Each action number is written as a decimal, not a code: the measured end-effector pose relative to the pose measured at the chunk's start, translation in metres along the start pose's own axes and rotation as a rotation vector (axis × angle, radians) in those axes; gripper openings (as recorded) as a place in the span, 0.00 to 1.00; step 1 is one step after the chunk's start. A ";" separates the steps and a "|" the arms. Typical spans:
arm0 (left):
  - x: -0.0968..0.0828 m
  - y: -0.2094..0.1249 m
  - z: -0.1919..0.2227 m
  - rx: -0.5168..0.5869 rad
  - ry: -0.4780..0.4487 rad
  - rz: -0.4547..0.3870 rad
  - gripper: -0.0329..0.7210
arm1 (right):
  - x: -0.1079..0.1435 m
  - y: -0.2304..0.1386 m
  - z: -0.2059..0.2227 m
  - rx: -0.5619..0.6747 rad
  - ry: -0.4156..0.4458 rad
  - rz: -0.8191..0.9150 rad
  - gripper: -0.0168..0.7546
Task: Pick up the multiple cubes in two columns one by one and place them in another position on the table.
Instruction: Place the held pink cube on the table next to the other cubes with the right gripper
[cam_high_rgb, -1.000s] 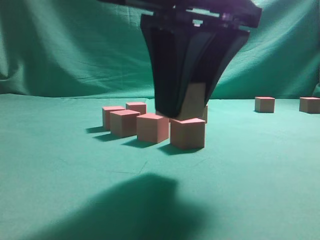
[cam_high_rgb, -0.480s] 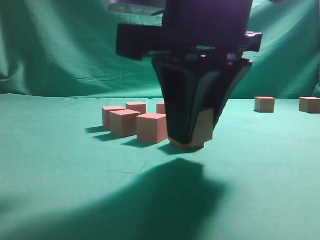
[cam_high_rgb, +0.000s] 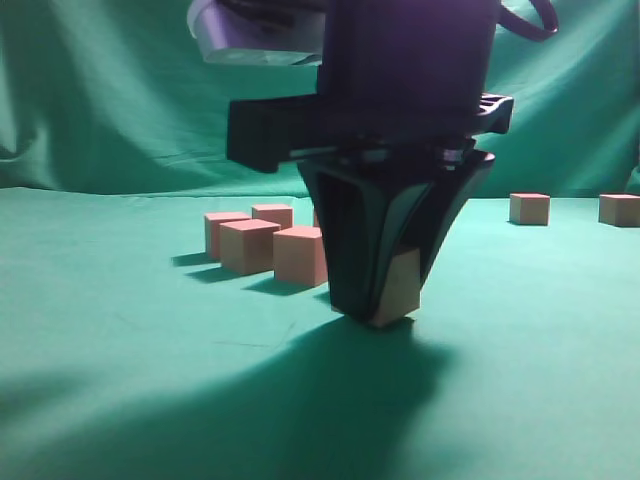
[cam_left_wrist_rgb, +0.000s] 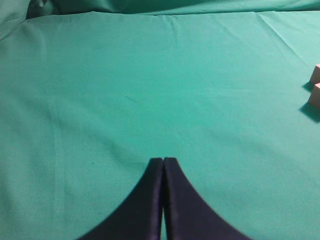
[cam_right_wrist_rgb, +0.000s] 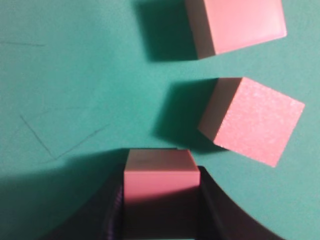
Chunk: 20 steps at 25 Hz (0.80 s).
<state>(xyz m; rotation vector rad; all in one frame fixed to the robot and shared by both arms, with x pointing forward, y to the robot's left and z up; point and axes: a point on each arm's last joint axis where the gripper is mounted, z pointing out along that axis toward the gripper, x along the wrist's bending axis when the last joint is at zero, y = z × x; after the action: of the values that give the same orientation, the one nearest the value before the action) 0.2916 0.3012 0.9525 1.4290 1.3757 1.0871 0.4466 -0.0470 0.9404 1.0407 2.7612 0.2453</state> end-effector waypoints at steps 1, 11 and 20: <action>0.000 0.000 0.000 0.000 0.000 0.000 0.04 | 0.000 0.000 0.000 0.000 0.000 0.000 0.36; 0.000 0.000 0.000 0.000 0.000 0.000 0.04 | 0.000 0.000 0.000 0.000 0.000 0.000 0.36; 0.000 0.000 0.000 0.000 0.000 0.000 0.04 | 0.000 0.000 0.000 0.000 0.000 0.000 0.71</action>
<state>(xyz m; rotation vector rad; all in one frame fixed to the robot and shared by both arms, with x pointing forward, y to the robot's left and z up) 0.2916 0.3012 0.9525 1.4290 1.3757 1.0871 0.4466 -0.0470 0.9404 1.0407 2.7612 0.2453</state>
